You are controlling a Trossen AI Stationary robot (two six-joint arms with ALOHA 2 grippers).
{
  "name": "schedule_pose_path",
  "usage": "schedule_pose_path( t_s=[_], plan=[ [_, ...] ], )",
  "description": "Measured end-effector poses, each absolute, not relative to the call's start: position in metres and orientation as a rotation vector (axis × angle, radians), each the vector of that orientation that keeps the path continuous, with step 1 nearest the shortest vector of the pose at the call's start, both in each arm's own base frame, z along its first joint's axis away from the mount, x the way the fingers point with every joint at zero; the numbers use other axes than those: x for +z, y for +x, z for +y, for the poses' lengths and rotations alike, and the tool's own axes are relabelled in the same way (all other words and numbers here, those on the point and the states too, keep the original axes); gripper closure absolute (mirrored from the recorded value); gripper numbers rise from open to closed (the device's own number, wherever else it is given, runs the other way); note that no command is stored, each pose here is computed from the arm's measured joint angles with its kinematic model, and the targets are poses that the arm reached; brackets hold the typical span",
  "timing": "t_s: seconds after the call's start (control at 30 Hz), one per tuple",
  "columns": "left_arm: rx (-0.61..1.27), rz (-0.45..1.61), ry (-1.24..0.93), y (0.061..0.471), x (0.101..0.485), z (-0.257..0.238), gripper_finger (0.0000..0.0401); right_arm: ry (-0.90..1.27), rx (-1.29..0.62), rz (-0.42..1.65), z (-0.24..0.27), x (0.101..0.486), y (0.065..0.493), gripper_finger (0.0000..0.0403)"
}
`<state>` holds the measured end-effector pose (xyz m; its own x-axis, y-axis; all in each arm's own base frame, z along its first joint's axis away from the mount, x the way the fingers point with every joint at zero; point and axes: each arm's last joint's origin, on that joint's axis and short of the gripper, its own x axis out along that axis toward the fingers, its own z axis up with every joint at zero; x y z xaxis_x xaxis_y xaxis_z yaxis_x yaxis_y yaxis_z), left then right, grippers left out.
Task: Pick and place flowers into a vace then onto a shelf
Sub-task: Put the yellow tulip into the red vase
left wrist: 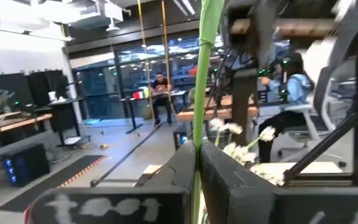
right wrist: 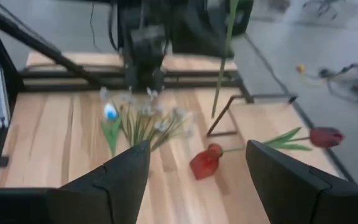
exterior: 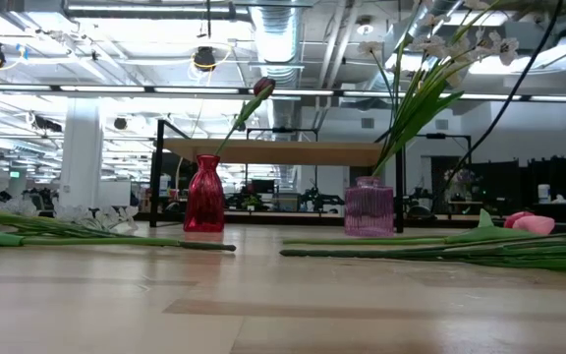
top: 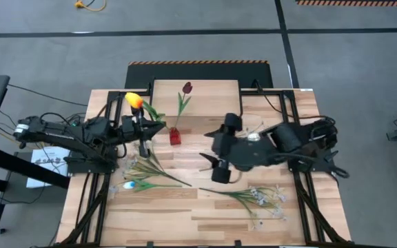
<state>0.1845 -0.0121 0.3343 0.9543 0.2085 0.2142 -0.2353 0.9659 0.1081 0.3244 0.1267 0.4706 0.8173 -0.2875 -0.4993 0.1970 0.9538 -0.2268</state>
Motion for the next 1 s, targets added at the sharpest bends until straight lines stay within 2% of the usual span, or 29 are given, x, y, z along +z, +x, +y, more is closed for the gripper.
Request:
schedule_pose_path(
  t_s=[0.2, 0.43, 0.7, 1.0],
  plan=[
    [0.271, -0.186, 0.090, 0.178, 0.290, 0.008, 0.0401, -0.207, -0.276, 0.489, 0.139, 0.487, 0.298, 0.0143],
    [0.318, -0.224, 0.030, 0.170, 0.244, 0.023, 0.0401, -0.258, -0.293, 0.478, 0.152, 0.487, 0.287, 0.0143],
    [0.363, -0.233, 0.041, 0.165, 0.218, 0.032, 0.0401, -0.264, -0.300, 0.492, 0.151, 0.486, 0.286, 0.0143],
    [0.374, -0.223, 0.048, 0.179, 0.201, 0.038, 0.0401, -0.259, -0.301, 0.492, 0.151, 0.486, 0.286, 0.0143]
  ],
)
